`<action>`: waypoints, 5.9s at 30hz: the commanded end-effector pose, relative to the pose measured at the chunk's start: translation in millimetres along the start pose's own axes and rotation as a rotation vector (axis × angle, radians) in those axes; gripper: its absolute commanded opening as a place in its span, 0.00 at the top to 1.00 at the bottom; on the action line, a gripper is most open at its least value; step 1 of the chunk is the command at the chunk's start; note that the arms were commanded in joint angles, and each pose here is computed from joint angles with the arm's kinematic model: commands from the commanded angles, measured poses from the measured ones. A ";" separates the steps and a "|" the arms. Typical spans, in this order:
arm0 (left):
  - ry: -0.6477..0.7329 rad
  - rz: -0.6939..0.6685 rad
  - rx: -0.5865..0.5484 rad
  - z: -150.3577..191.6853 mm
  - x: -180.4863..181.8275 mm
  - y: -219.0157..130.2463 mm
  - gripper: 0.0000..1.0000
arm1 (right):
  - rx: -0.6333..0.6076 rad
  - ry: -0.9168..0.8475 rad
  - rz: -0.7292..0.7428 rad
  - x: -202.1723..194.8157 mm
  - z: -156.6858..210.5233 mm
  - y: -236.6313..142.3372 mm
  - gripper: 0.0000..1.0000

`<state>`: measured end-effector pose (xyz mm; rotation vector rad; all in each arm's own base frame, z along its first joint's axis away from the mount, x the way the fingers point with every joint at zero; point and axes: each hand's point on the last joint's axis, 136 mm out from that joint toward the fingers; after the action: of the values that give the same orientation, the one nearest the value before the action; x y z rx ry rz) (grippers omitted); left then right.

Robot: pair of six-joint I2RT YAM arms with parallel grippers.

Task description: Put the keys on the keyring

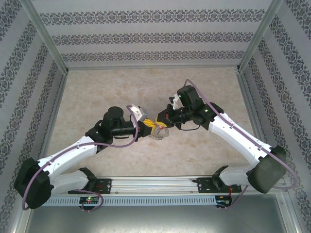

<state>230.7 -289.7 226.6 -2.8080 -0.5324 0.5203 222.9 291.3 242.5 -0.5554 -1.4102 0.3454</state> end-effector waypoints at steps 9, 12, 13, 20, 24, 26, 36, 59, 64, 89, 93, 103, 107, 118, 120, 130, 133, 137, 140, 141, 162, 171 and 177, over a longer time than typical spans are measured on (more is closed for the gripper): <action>0.034 -0.005 -0.060 -29.1 -0.7 -2.6 0.95 | -0.016 -0.066 -0.047 20.4 0.7 -4.8 1.00; 0.052 0.000 -0.048 -27.0 -1.9 -3.2 1.00 | -0.011 -0.072 -0.044 19.7 2.0 -4.5 1.00; 0.065 -0.016 -0.037 -24.4 0.1 -4.2 1.00 | -0.010 -0.077 -0.037 17.5 1.7 -4.4 1.00; 0.115 -0.247 0.039 -6.7 34.6 -20.4 1.00 | 0.041 -0.100 -0.037 8.4 5.9 -5.4 1.00; 0.161 -0.286 0.085 -2.0 39.8 -26.8 1.00 | 0.091 -0.122 -0.051 9.5 12.9 -4.1 1.00; 0.195 -0.293 0.113 -0.7 40.8 -28.2 1.00 | 0.125 -0.136 -0.055 9.1 17.8 -1.2 1.00; 0.484 -0.232 0.283 24.6 33.4 -39.8 1.00 | 0.308 -0.262 -0.099 0.8 46.6 11.8 1.00; 0.554 -0.107 0.155 18.1 3.0 -44.6 1.00 | 0.288 -0.377 -0.113 7.8 42.0 20.3 0.96; 0.559 -0.103 0.124 14.5 -0.7 -46.5 1.00 | 0.183 -0.655 -0.220 33.3 46.0 -14.8 0.84; 0.551 0.231 0.104 0.8 -54.2 -43.5 1.00 | -0.206 -2.407 -0.049 23.3 60.9 -23.1 0.60; 0.539 0.241 0.093 -1.6 -54.9 -40.9 1.00 | -0.181 -2.425 -0.067 25.3 67.6 -14.9 0.60; 0.536 0.260 0.097 -0.5 -57.2 -40.6 1.00 | -0.088 -2.499 0.057 10.4 59.7 -2.0 0.68; 0.542 0.271 0.096 -0.7 -59.0 -41.4 1.00 | -0.060 -2.520 0.061 9.0 62.3 -2.6 0.78; 0.537 0.282 0.100 -2.4 -59.5 -39.4 1.00 | 0.000 -2.555 0.046 6.6 76.8 4.5 0.85; 0.537 0.282 0.100 -3.0 -59.7 -40.2 1.00 | 0.015 -2.548 0.060 3.5 75.8 5.3 0.94; 0.546 0.240 0.122 1.9 -57.3 -47.3 1.00 | -0.054 -2.490 0.067 1.7 75.7 -4.7 1.00; 0.542 0.208 0.136 5.2 -52.8 -48.9 1.00 | -0.113 -2.413 -0.067 12.3 86.5 -13.0 1.00; 0.541 0.175 0.133 4.6 -51.2 -54.2 1.00 | -0.133 -2.339 -0.229 18.7 103.1 -25.6 1.00; 0.537 0.163 0.158 8.3 -49.7 -57.2 1.00 | -0.150 -2.302 -0.296 20.9 111.9 -32.4 1.00; 0.529 0.165 0.169 10.0 -49.6 -57.5 1.00 | -0.164 -2.285 -0.321 23.2 114.6 -35.4 1.00; 0.386 0.257 0.043 -18.4 -59.2 -35.6 0.96 | -0.379 -2.069 -0.594 67.9 120.9 -41.0 1.00; 0.399 0.193 0.038 -15.0 -58.4 -49.2 0.76 | -0.435 -2.025 -0.538 65.6 111.1 -41.4 1.00; 0.406 0.046 0.036 -8.6 -45.4 -73.7 0.61 | -0.441 -2.003 -0.509 60.3 107.2 -42.5 1.00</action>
<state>164.8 -257.8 273.9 -2.8255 -0.2343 -0.0365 128.3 308.3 305.1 0.0225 -3.4803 0.1781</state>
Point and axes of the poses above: each hand's point on the last joint's axis, 136 mm out from that joint toward the fingers, its own y axis out along the fingers, its own x axis along the line the jaws close on, z = x × y, and after that the axes turned 1 degree about -y, right-handed
